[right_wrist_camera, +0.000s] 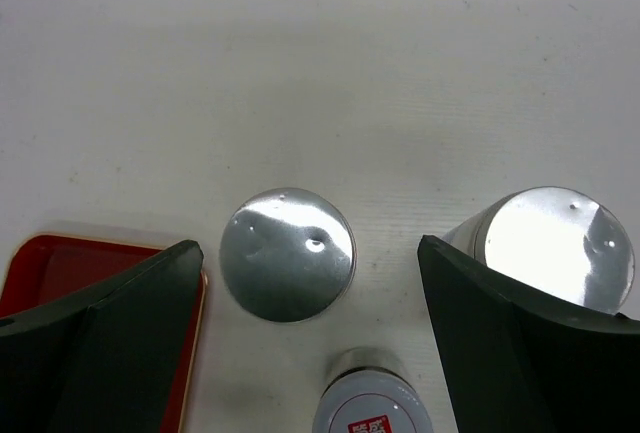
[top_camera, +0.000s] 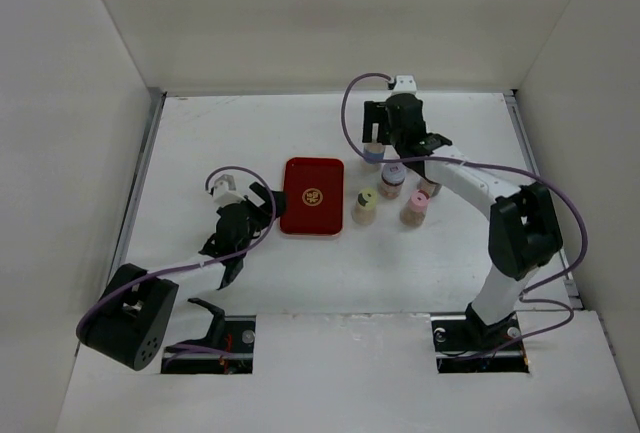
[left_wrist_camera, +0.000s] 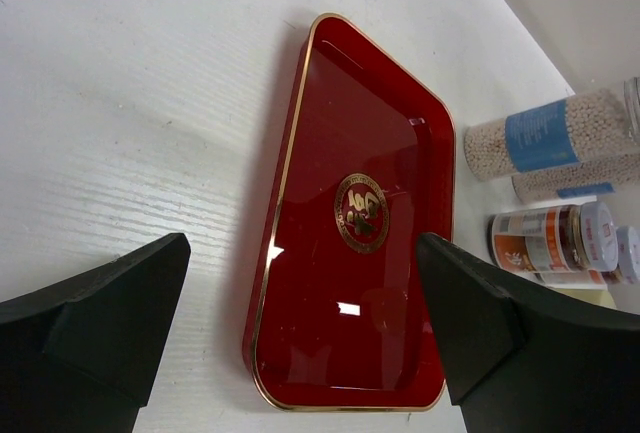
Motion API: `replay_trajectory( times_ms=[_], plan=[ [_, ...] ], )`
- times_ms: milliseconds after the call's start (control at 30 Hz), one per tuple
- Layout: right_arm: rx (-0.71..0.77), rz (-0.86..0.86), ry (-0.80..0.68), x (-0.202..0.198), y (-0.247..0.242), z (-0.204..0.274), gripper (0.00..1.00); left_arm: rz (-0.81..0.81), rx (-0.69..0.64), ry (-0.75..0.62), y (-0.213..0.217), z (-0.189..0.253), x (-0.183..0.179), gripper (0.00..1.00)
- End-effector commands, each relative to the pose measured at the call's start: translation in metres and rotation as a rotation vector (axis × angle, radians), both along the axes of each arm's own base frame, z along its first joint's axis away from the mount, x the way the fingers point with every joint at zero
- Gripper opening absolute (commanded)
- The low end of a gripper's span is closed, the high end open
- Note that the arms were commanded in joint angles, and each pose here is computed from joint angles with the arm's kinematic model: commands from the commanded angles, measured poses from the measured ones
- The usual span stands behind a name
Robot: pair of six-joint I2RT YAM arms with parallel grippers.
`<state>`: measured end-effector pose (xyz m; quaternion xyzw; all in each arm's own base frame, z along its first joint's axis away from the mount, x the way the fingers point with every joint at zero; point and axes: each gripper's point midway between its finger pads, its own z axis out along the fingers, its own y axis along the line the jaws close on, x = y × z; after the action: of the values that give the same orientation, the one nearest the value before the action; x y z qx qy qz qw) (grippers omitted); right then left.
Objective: Organize the condiment bottles
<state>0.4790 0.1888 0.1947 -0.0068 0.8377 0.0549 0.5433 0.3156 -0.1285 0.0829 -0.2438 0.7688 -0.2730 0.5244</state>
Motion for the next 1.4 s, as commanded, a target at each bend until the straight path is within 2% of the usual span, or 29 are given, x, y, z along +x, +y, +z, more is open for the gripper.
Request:
replay_trajectory(
  times_ms=[0,200,267,367,433,567,700,800,1167,1367],
  plan=[
    [-0.027,0.005,-0.023,0.012,0.006,0.011,0.96,0.028,-0.03,-0.04,0.003,0.008,0.004,1.0],
    [-0.031,0.025,0.018,0.022,0.02,-0.011,0.92,0.032,-0.037,-0.021,0.004,0.003,0.005,1.0],
    [-0.038,0.026,0.026,0.025,0.021,-0.016,0.84,0.032,-0.037,-0.02,0.004,0.003,0.006,1.0],
    [-0.031,0.013,0.009,0.029,0.021,-0.01,0.64,0.033,-0.039,-0.023,0.004,0.004,0.005,1.0],
    [-0.008,-0.004,-0.043,0.029,0.022,0.01,0.53,0.031,-0.041,-0.027,0.004,0.005,0.005,1.0],
    [0.065,-0.049,-0.243,0.026,0.019,0.084,0.45,0.034,-0.046,-0.024,0.004,0.003,0.004,1.0],
    [0.121,-0.003,-0.342,0.008,0.038,0.133,0.45,0.039,-0.048,-0.028,0.005,0.004,0.005,1.0],
    [0.143,0.066,-0.351,-0.002,0.065,0.142,0.46,0.044,-0.051,-0.018,0.007,0.001,0.005,1.0],
    [0.179,0.27,-0.281,-0.021,0.183,0.108,0.46,0.046,-0.062,-0.016,0.007,0.001,0.005,1.0],
    [0.152,0.313,-0.234,-0.019,0.218,0.074,0.47,0.044,-0.065,-0.017,0.006,0.001,0.004,1.0]
  ],
)
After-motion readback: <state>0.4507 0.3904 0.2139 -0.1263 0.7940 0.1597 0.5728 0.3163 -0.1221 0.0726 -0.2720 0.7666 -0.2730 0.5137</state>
